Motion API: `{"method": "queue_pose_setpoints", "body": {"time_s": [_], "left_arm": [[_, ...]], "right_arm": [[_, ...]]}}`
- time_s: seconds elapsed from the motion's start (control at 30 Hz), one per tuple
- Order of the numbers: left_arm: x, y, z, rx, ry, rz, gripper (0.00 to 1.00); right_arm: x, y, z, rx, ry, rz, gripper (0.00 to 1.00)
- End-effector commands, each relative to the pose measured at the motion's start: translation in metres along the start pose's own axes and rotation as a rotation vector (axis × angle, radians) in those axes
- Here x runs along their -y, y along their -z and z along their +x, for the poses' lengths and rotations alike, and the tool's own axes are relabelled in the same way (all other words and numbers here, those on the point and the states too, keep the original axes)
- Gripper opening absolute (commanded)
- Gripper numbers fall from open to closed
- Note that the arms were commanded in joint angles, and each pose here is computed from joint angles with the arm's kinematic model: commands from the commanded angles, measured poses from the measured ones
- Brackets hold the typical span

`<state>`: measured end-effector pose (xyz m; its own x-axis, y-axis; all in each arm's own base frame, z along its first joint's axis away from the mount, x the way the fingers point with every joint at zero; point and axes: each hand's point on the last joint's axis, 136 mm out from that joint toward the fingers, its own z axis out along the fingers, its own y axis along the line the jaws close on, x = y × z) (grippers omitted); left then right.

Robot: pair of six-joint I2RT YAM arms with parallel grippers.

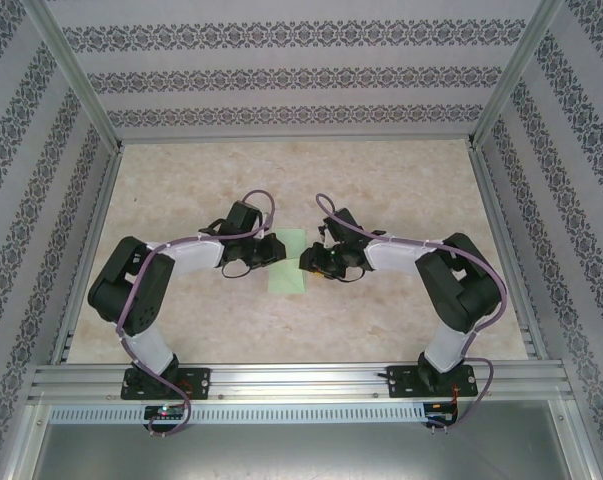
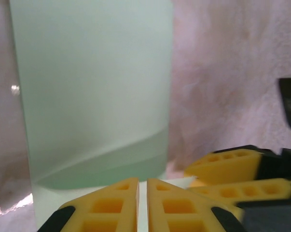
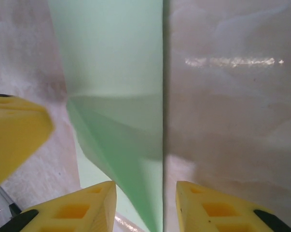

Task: Fold a paper plane with a square sheet of paper (pick it up from the middle)
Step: Fold the triangle a second time at the center of the table, then turn over the paper at the center of the table.

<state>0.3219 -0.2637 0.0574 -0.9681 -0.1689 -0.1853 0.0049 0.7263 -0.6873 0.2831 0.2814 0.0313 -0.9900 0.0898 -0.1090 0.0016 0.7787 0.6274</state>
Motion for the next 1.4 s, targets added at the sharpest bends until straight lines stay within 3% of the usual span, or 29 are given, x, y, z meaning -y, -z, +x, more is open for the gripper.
{"method": "queue_pose_setpoints", "body": {"time_s": [0.0,0.43,0.67,1.07,1.37], "left_arm": [[-0.001,0.010,-0.007,0.023,-0.020,-0.028,0.14],[-0.013,0.005,0.001,-0.004,-0.005,-0.056,0.13],[-0.021,-0.005,0.006,-0.040,0.015,-0.068,0.11],[-0.034,-0.018,0.013,-0.089,0.041,-0.098,0.10],[-0.033,-0.016,0.013,-0.077,0.040,-0.092,0.10]], "right_arm": [[-0.013,-0.006,-0.007,-0.004,0.021,-0.043,0.37],[-0.011,-0.018,-0.006,-0.022,0.030,-0.039,0.38],[-0.016,-0.023,-0.004,-0.039,0.030,-0.069,0.32],[-0.014,-0.019,-0.003,-0.013,0.010,-0.073,0.35],[-0.027,-0.022,-0.004,-0.018,0.025,-0.159,0.32]]}}
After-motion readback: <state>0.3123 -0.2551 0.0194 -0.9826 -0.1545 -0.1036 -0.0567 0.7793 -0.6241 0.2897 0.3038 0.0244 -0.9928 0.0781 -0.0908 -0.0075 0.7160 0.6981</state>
